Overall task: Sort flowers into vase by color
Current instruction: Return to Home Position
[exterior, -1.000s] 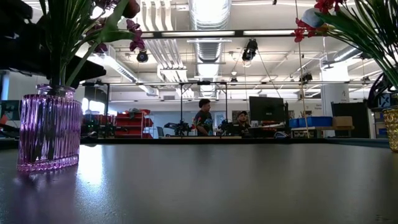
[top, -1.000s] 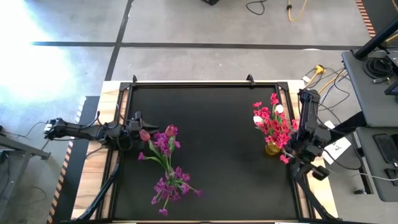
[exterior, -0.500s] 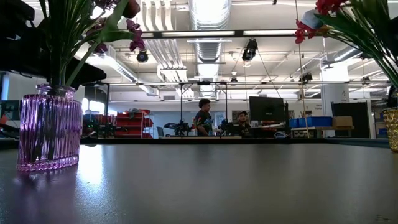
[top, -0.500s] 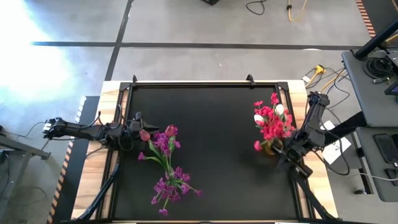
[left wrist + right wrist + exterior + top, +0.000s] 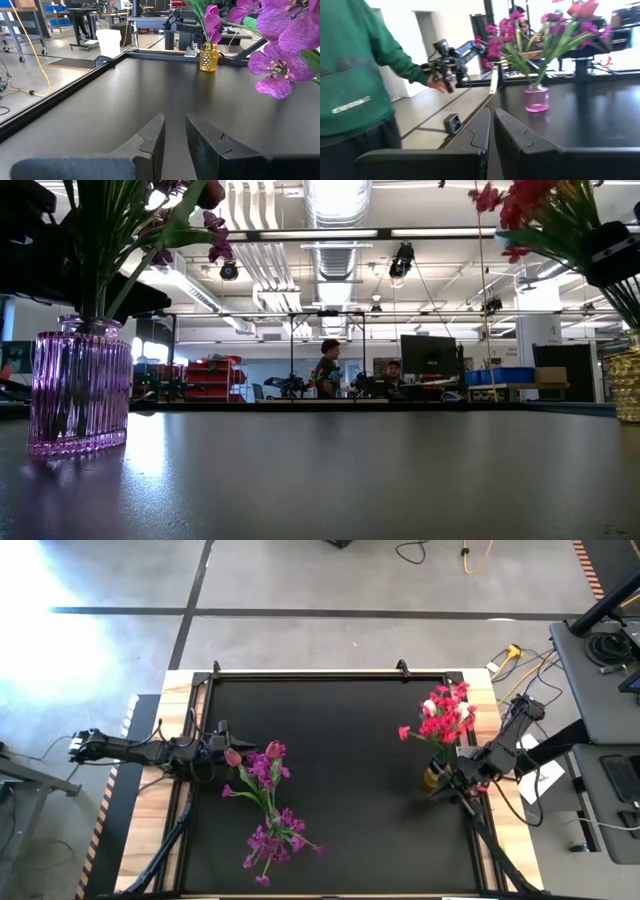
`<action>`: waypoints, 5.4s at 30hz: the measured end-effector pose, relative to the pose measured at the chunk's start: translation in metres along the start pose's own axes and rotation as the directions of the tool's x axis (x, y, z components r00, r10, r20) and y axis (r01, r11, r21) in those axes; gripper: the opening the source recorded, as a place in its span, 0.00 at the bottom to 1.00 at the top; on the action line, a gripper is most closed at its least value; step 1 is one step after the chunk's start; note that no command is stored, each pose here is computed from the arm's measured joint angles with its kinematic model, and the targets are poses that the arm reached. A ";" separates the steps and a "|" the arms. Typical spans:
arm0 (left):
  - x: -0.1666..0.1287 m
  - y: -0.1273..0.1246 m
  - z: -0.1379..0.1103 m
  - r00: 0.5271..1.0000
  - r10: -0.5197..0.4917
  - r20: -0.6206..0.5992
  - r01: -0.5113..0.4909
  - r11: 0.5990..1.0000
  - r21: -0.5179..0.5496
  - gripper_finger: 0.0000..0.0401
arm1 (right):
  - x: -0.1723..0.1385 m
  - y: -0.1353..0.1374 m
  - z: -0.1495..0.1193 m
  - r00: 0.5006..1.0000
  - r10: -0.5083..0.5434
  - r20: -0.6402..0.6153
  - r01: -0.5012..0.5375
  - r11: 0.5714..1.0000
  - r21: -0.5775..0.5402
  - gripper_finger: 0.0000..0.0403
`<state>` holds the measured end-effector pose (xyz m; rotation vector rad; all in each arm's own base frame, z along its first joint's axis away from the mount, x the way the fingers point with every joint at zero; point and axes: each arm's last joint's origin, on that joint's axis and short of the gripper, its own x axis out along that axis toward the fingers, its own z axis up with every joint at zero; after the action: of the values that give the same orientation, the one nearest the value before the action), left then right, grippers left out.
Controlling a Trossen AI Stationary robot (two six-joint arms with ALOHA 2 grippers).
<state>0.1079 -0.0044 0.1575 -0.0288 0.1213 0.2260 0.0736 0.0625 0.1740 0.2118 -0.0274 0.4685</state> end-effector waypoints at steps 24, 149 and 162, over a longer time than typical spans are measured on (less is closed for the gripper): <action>0.000 0.000 0.000 1.000 0.000 0.001 0.000 1.000 0.000 0.16 | 0.013 -0.024 0.001 0.983 -0.183 -0.006 0.183 0.983 -0.029 0.04; 0.000 0.000 0.000 1.000 0.000 0.001 0.000 1.000 -0.001 0.16 | 0.005 -0.053 -0.002 0.964 -0.253 -0.081 0.244 0.964 -0.102 0.04; 0.000 0.000 0.000 1.000 0.000 0.000 0.000 1.000 0.000 0.16 | 0.005 -0.053 -0.002 0.964 -0.253 -0.080 0.244 0.964 -0.103 0.04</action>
<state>0.1079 -0.0043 0.1576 -0.0290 0.1209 0.2257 0.1015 0.0191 0.1625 0.1004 0.0682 0.2249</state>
